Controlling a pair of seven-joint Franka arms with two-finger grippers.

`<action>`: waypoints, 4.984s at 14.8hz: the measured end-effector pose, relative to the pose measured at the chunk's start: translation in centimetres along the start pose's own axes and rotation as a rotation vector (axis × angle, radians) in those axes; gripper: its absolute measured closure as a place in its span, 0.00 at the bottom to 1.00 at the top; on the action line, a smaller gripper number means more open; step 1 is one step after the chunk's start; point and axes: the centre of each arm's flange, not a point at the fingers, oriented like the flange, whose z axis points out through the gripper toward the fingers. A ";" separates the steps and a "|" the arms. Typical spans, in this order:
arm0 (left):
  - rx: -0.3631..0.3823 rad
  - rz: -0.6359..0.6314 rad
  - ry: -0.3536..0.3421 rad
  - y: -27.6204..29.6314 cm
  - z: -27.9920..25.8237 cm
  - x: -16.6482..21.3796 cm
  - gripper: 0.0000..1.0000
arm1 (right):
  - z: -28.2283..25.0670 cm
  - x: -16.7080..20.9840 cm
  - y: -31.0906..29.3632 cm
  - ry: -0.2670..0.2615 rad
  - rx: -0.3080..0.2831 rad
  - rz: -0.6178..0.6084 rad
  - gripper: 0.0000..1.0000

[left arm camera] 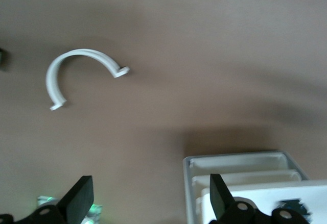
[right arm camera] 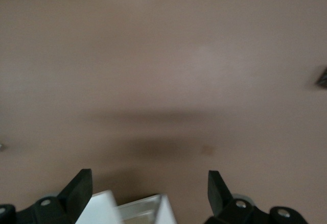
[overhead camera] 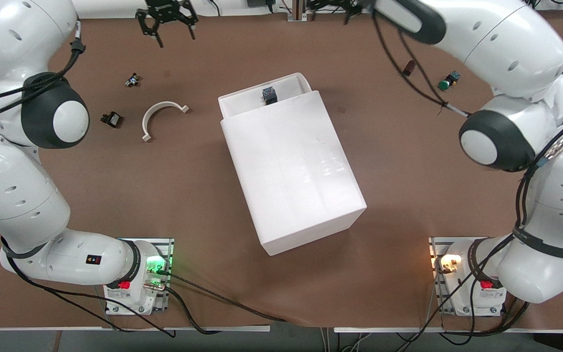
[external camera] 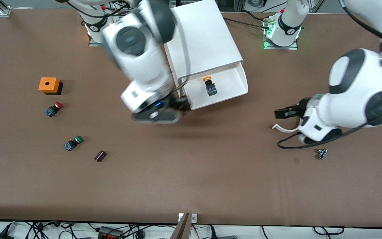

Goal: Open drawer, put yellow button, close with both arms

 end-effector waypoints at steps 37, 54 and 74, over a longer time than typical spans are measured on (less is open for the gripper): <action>0.070 -0.028 0.131 17.6 17.5 -20.0 0.00 | -12.0 -4.7 38.8 -0.047 -0.112 -0.067 0.00; 0.105 0.362 0.280 -12.3 -10.3 -5.0 0.00 | -11.8 -4.8 38.8 -0.041 -0.113 -0.070 0.00; 0.112 0.362 0.334 -13.8 -9.0 -9.6 0.00 | -12.5 -6.0 39.9 -0.057 -0.115 -0.049 0.00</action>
